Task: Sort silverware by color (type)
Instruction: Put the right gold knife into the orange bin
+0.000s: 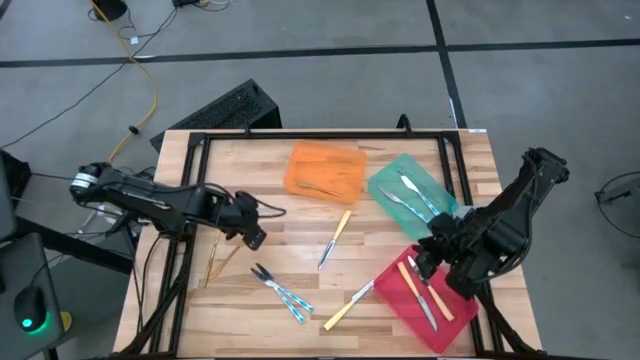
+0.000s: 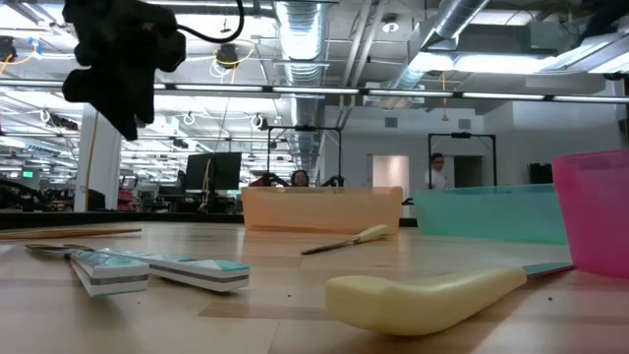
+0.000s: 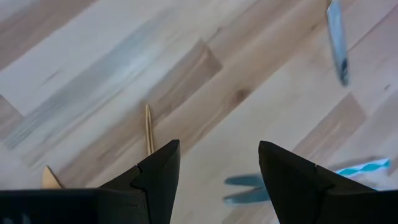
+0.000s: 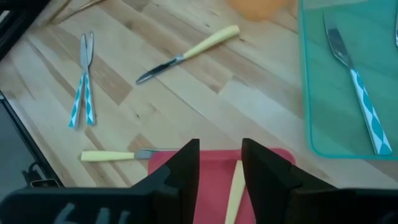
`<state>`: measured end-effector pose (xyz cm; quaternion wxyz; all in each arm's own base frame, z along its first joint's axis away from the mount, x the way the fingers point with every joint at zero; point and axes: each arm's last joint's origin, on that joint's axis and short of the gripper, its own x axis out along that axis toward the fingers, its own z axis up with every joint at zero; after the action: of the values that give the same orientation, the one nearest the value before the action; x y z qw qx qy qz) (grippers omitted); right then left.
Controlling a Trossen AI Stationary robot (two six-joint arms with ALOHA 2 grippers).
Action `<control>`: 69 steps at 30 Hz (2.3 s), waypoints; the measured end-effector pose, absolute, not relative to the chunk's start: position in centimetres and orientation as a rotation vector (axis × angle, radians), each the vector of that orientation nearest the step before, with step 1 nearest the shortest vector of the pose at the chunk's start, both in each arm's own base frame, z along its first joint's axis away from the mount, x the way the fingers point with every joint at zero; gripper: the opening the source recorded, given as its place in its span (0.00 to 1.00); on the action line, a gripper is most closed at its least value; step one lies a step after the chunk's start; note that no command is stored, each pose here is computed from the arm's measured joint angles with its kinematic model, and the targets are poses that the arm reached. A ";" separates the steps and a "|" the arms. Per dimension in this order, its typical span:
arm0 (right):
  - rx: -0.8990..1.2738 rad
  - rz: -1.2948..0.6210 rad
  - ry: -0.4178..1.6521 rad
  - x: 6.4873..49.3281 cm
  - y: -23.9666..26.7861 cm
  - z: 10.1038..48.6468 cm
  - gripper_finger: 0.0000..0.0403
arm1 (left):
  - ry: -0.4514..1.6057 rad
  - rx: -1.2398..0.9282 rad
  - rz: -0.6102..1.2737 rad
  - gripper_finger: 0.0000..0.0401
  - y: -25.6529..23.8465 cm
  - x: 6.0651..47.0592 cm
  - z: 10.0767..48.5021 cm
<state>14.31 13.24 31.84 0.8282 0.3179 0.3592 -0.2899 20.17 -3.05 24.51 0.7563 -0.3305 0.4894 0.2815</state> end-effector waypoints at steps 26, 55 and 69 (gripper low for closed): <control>0.616 -0.641 0.751 14.0 12.8 31.8 0.34 | 1.466 -0.556 0.692 0.50 -4.7 21.6 16.7; 0.473 -0.607 0.796 14.5 12.2 31.8 0.34 | 1.454 -0.630 0.734 0.49 -4.7 19.4 13.1; 0.527 -0.623 0.795 14.8 12.1 31.8 0.34 | 1.461 -0.547 0.765 0.03 -4.5 18.8 12.8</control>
<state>14.81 12.10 31.80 0.8421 0.2496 0.3764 -0.2947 18.83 -4.49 12.78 0.6456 -0.2405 0.6421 0.3362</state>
